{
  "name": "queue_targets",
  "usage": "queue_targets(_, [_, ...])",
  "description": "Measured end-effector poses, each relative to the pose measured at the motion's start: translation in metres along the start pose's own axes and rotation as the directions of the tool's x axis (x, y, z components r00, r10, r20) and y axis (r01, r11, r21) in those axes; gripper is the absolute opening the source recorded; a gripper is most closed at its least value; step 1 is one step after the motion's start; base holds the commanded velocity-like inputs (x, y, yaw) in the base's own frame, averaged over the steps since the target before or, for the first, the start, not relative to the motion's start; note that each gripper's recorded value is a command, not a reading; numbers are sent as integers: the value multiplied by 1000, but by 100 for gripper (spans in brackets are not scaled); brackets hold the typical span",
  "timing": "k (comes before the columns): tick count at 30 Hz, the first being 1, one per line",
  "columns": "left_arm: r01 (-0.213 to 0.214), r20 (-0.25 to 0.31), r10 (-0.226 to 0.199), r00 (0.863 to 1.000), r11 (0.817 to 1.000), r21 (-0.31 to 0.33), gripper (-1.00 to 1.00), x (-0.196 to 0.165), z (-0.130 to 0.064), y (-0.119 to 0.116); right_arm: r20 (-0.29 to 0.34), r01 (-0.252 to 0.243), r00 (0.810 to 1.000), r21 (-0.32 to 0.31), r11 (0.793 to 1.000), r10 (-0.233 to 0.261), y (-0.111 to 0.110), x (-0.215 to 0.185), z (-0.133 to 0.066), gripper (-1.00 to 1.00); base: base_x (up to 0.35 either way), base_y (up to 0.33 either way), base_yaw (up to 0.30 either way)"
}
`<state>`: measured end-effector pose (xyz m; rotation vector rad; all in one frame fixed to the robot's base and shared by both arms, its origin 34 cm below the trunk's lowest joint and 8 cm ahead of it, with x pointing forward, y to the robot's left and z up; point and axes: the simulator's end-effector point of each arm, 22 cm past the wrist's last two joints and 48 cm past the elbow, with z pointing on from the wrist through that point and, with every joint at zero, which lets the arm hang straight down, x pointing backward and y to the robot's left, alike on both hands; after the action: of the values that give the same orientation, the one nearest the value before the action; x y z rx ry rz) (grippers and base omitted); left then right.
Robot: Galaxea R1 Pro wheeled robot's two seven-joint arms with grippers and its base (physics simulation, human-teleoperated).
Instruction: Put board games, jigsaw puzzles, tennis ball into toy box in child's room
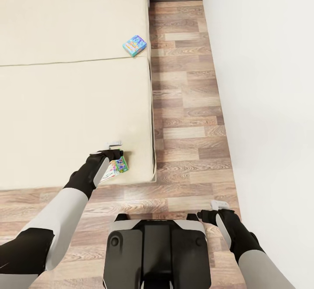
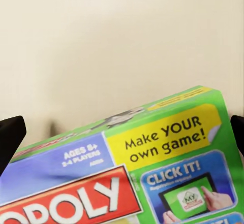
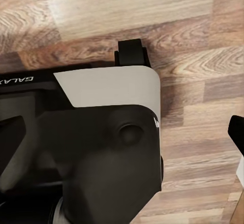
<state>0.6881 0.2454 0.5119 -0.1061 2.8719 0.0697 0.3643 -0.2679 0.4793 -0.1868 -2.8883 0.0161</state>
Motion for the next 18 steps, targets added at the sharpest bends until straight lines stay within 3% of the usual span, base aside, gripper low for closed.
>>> queue_targets(18, [-1, 0, 1, 1000, 1000, -1, 100, 0, 0, 0, 0, 0, 1000, -1, 1000, 0, 0, 0, 0, 100, -17, 0, 0])
